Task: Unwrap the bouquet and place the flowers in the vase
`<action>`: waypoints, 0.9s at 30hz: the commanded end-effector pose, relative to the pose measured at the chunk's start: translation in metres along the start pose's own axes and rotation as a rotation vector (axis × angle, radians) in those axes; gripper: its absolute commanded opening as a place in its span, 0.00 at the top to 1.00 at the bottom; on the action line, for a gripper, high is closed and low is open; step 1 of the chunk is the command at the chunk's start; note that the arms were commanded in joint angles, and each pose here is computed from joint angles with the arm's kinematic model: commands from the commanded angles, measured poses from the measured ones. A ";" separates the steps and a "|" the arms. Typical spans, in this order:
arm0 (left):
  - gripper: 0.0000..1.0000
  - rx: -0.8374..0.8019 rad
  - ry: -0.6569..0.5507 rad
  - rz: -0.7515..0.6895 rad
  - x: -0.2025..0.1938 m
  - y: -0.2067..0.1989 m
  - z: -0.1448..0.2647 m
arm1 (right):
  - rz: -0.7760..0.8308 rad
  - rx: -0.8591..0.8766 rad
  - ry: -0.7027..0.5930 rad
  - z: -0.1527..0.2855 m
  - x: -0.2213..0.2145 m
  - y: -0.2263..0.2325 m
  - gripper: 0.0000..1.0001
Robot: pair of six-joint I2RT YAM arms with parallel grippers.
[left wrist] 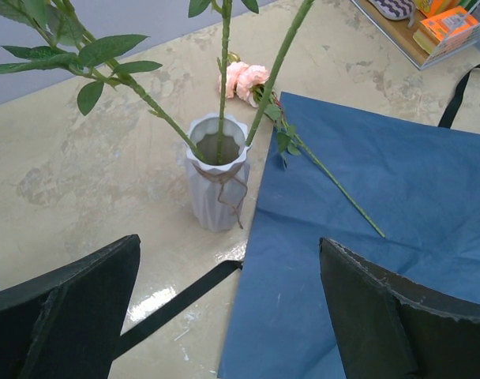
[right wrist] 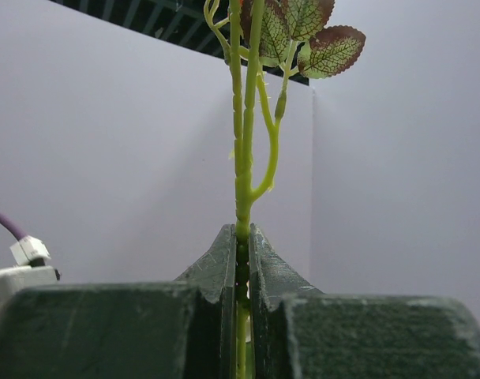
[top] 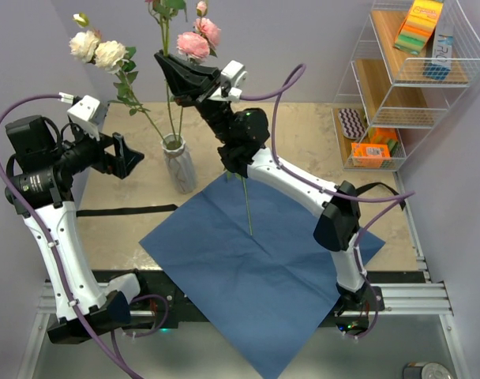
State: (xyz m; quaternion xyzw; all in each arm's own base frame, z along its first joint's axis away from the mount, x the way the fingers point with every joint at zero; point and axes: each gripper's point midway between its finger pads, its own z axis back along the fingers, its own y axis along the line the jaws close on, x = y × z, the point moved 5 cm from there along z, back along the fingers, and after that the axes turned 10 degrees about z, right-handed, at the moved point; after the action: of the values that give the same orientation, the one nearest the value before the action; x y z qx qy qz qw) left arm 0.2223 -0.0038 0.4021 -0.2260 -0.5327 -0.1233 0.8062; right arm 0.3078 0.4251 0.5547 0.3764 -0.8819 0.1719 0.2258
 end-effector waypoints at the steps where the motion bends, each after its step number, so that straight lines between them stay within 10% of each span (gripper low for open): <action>1: 0.01 -0.009 -0.022 -0.020 0.003 0.001 0.000 | 0.004 -0.038 -0.107 -0.010 0.020 -0.006 1.00; 11: 0.01 -0.005 0.012 -0.037 -0.010 0.003 0.000 | 0.017 -0.046 -0.027 -0.005 -0.028 -0.003 1.00; 21: 0.01 -0.014 -0.031 -0.025 0.001 -0.006 0.005 | -0.011 -0.012 0.332 0.069 -0.105 0.007 1.00; 27: 0.01 0.001 -0.031 -0.027 0.003 -0.006 0.007 | -0.042 0.004 0.467 0.099 -0.126 0.014 0.84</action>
State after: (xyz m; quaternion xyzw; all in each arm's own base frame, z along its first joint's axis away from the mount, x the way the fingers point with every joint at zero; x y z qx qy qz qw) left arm 0.2199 -0.0044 0.3930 -0.2256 -0.5281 -0.1284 0.8085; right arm 0.3586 0.4784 0.3686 0.3390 -0.7911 0.2673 0.4333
